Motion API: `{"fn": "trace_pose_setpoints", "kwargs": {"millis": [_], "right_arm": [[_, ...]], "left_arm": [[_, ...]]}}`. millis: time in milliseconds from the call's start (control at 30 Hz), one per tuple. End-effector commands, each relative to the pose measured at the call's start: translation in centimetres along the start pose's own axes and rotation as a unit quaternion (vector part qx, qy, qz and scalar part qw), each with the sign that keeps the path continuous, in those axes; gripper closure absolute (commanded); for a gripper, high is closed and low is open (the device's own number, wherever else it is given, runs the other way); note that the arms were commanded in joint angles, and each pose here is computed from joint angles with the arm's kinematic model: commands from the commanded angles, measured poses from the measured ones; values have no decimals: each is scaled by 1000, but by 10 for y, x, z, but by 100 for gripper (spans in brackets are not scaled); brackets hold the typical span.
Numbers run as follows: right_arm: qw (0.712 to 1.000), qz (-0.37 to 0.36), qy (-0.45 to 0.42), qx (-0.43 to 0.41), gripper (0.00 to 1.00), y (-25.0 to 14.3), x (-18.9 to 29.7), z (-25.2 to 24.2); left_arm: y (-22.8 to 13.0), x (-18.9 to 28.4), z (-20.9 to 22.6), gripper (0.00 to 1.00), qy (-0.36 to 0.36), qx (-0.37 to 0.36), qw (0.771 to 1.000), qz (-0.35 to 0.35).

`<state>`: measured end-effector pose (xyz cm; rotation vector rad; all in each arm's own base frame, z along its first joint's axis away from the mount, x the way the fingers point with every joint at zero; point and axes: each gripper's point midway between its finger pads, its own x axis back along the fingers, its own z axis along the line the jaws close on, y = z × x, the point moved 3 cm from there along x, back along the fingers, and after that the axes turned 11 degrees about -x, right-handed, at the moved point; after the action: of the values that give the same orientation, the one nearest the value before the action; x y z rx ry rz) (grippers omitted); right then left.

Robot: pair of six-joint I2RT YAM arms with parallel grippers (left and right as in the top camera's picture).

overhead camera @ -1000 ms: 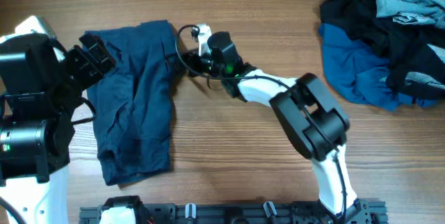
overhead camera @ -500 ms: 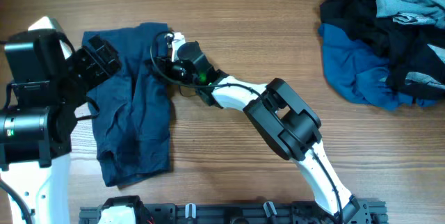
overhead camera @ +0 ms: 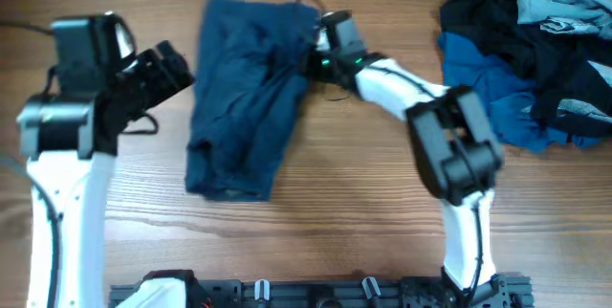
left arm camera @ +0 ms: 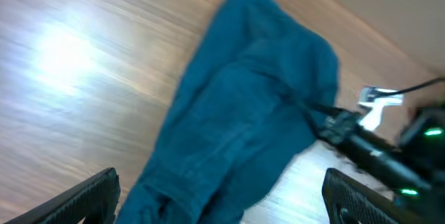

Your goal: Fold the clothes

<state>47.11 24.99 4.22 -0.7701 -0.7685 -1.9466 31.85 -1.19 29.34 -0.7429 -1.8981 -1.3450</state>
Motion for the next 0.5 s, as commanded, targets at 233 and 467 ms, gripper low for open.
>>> {"fn": "trace_pose_setpoints", "kwargs": {"millis": [233, 467], "right_arm": [[967, 51, -180, -175, 96, -11, 102, -65], [955, 79, -183, -219, 95, -24, 111, -63]], "left_arm": [[-35, -51, -78, 6, -56, -89, 991, 82], [-25, -37, -71, 4, -66, -75, 993, 60]]}}
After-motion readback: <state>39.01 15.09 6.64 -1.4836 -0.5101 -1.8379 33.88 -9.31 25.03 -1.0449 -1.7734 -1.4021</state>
